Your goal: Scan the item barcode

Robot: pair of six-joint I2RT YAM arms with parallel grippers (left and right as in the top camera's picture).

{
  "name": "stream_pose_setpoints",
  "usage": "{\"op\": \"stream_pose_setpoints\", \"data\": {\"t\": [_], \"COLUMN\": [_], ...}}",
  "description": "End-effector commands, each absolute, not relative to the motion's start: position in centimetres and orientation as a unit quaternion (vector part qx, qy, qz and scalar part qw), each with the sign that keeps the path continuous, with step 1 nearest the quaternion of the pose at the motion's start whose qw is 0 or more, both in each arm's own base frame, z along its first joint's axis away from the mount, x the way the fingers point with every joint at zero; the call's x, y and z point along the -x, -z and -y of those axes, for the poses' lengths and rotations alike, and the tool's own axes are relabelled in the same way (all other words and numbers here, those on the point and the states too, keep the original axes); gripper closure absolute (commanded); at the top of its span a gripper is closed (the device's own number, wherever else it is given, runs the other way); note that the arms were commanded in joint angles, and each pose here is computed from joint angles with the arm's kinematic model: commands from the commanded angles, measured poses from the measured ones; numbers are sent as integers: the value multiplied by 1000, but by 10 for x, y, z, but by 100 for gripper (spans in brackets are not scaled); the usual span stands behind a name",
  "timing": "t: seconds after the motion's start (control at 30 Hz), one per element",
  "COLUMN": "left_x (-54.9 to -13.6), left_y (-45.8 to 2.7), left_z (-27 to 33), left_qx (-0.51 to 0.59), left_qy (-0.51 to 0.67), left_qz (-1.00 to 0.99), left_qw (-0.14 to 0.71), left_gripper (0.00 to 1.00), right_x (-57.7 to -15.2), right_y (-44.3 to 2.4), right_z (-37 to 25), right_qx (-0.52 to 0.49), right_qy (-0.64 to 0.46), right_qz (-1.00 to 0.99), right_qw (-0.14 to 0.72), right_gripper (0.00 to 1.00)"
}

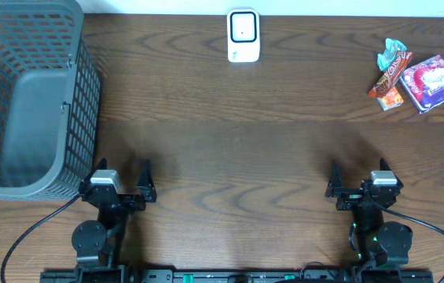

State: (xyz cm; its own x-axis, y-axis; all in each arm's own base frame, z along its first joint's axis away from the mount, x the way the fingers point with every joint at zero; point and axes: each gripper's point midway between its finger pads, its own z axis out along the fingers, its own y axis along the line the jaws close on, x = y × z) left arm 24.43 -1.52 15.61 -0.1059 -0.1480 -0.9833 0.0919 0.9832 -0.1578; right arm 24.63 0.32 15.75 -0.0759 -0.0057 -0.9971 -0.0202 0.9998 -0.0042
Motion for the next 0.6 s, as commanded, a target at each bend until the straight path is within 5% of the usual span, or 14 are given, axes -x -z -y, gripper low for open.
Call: {"op": "stream_pose_setpoints", "data": {"t": [0.0,0.57], "left_x": [-244,-244], "left_y": [-140,-137], "left_z": [12,-5], "left_qx": [-7,30], "left_qy": [56,20], "left_qz": [-755,-759], "left_qw": [654,651], "left_gripper": [2,2], "right_x": [-246,-246], "right_y": [-157,-157], "right_z": [-3,-3], "right_qx": [11,11], "right_qy": [0,0], "right_qz": [-733,-733], "right_qw": [680,680], "right_gripper": [1,1]}}
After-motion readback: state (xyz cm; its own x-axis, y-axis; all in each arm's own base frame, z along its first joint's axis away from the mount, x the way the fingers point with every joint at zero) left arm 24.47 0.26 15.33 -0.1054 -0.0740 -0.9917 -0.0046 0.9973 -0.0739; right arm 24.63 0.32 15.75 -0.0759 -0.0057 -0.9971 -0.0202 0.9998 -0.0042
